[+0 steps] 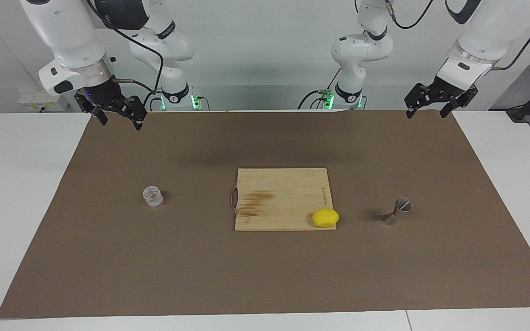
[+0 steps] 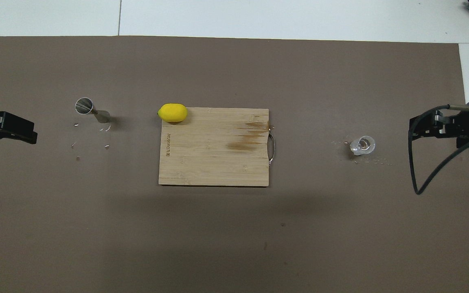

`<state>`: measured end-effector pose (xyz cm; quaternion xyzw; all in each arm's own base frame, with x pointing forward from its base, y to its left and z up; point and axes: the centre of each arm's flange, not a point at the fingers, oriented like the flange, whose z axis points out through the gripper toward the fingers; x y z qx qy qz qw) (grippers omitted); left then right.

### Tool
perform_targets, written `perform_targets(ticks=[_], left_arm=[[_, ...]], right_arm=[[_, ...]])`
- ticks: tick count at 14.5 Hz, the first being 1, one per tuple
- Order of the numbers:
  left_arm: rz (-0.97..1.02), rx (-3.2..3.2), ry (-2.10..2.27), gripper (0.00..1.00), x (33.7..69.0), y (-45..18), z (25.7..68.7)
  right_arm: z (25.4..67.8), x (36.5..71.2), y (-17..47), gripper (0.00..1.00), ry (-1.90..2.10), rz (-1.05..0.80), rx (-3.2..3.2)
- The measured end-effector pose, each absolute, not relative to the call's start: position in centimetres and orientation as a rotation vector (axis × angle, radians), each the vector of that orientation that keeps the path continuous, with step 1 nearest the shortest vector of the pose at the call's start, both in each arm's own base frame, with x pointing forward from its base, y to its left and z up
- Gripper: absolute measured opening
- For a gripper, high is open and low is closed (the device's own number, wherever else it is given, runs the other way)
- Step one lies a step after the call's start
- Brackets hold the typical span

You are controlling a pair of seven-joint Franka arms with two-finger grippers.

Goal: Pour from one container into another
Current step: 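Open the left gripper and reach toward the small metal cup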

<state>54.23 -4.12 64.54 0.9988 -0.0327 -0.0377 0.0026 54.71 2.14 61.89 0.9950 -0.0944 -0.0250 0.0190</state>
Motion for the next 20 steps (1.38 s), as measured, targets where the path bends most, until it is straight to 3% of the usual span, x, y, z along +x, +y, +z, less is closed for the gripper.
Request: perform_targets(ticks=[15,20], left_arm=[[-0.104,3.113,-0.119,1.0,54.6,-4.9,63.4],[-0.24,2.963,0.059,1.0,56.0,0.2,58.6]], right_arm=[[61.8,54.7,1.9,1.0,-0.301,-0.083,3.098],[61.8,54.7,1.9,1.0,-0.302,-0.083,3.098]])
